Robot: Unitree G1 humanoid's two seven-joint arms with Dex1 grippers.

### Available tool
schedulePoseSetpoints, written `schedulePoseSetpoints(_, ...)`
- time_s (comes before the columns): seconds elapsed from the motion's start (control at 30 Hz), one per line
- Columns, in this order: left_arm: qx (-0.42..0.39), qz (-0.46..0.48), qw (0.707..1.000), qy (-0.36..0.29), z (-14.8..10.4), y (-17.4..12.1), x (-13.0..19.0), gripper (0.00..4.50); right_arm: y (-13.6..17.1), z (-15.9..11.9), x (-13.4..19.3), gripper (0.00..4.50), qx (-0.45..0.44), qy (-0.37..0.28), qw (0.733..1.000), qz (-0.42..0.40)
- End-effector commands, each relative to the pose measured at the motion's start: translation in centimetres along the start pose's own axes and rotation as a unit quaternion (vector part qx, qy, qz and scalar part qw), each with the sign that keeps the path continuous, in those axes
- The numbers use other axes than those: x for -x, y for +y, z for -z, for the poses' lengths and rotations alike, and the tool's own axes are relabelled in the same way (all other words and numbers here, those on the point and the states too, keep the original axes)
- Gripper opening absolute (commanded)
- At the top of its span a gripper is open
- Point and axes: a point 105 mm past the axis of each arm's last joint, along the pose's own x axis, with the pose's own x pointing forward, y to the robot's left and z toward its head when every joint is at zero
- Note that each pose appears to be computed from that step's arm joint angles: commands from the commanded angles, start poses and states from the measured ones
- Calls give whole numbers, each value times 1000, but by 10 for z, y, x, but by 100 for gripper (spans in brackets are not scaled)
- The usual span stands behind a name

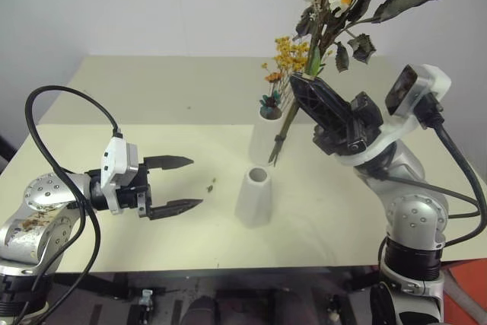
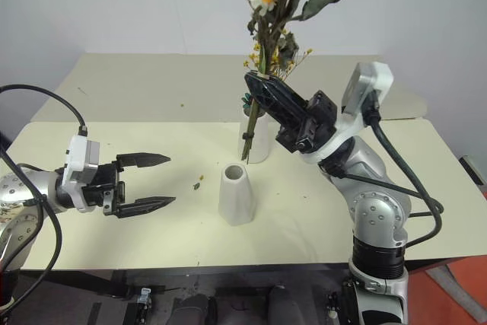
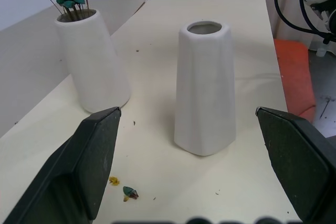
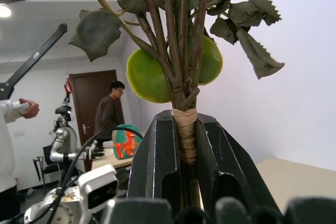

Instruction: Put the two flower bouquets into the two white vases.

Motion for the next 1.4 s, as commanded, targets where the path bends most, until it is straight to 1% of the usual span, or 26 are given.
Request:
schedulePoseSetpoints(0.03, -16, -3, 1000, -7, -8, -1, 0, 450, 11, -6, -6, 22, 6, -20, 999, -27)
schedulePoseSetpoints(0.3, -17, -7, 1000, -11, -8, 2, -2, 450, 5, 6, -5, 22, -3, -10, 1000, -19)
schedulePoseSetpoints(0.47, -20, -24, 999, -8, -7, 8, 2, 450, 3, 13, -4, 22, -11, -3, 1000, -18)
schedulePoseSetpoints(0.9, -22, -33, 999, -4, -5, 7, 5, 450, -5, 33, -1, 22, -17, 13, 1000, -8)
schedulePoseSetpoints(1.4, -25, -34, 999, -1, -6, 9, 5, 450, -5, 51, 6, 22, -26, 22, 999, -4)
